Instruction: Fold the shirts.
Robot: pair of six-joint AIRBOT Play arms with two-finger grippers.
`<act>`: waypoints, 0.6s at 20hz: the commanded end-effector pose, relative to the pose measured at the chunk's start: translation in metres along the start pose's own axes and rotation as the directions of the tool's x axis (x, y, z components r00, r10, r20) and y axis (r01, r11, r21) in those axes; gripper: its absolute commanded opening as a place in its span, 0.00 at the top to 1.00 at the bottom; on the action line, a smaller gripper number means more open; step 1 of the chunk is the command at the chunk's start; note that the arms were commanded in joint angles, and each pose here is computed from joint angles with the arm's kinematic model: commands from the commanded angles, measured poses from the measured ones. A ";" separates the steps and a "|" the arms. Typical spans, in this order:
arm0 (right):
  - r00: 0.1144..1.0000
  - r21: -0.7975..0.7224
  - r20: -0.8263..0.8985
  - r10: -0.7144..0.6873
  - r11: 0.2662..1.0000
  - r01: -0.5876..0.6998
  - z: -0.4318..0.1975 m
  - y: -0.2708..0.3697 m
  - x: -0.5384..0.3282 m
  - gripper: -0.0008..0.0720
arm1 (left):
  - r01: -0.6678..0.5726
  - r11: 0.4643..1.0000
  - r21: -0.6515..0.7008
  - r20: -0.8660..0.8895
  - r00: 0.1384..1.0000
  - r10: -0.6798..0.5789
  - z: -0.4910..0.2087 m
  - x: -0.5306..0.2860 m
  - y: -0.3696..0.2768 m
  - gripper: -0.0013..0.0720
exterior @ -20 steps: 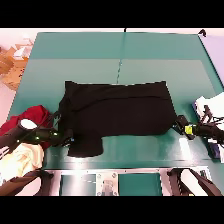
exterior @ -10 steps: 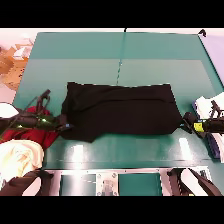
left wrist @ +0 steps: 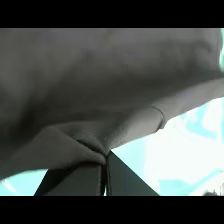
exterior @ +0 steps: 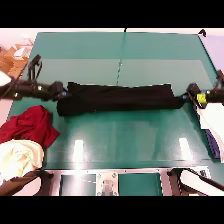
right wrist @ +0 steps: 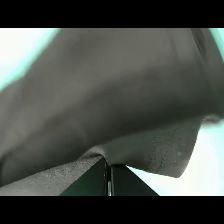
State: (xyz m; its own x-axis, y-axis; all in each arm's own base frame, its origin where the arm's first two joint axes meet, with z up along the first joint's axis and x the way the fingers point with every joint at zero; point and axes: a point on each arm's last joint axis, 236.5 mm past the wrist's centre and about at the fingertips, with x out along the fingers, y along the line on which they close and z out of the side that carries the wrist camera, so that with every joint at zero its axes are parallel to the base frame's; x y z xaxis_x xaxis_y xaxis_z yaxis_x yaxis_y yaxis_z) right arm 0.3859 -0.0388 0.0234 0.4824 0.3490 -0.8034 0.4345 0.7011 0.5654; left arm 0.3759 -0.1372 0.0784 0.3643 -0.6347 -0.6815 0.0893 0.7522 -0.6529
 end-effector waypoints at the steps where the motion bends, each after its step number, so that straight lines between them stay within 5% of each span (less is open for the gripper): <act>1: 1.000 -0.018 -0.018 0.025 1.000 -0.025 0.048 0.019 0.047 0.97 | 0.013 1.000 -0.012 0.016 1.000 -0.012 0.058 0.035 0.016 0.96; 5: 0.997 0.026 -0.070 0.018 1.000 -0.016 0.077 0.001 0.117 0.97 | -0.008 0.999 -0.032 0.014 1.000 0.009 0.092 0.109 0.052 0.95; 6: 0.997 0.045 -0.070 0.027 0.999 -0.024 0.084 -0.002 0.130 0.96 | -0.010 0.999 -0.042 0.041 0.999 0.012 0.101 0.122 0.058 0.89; 7: 0.998 0.047 -0.063 0.029 0.999 -0.026 0.093 -0.005 0.136 0.82 | -0.008 0.998 -0.056 0.094 0.995 0.014 0.116 0.128 0.063 0.36; 8: 0.998 0.041 -0.045 0.033 0.999 -0.031 0.105 -0.005 0.134 0.58 | 0.005 0.996 -0.084 0.152 0.988 0.008 0.131 0.126 0.064 0.04; 9: 0.999 0.008 -0.015 0.039 0.999 -0.039 0.119 -0.004 0.123 0.49 | 0.022 0.996 -0.092 0.203 0.979 -0.003 0.148 0.116 0.062 0.02; 12: 1.000 -0.103 0.009 0.023 0.994 -0.022 0.148 -0.019 0.079 0.49 | 0.050 0.998 -0.047 0.215 0.976 -0.039 0.171 0.072 0.054 0.02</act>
State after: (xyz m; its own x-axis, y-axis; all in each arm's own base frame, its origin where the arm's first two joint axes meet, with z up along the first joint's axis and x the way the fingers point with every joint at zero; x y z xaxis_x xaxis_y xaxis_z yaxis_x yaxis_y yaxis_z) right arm 0.5291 -0.0869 -0.0358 0.5038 0.3694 -0.7809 0.3970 0.7038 0.5891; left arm 0.5498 -0.1307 0.0256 0.5159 -0.6040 -0.6075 0.0430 0.7265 -0.6858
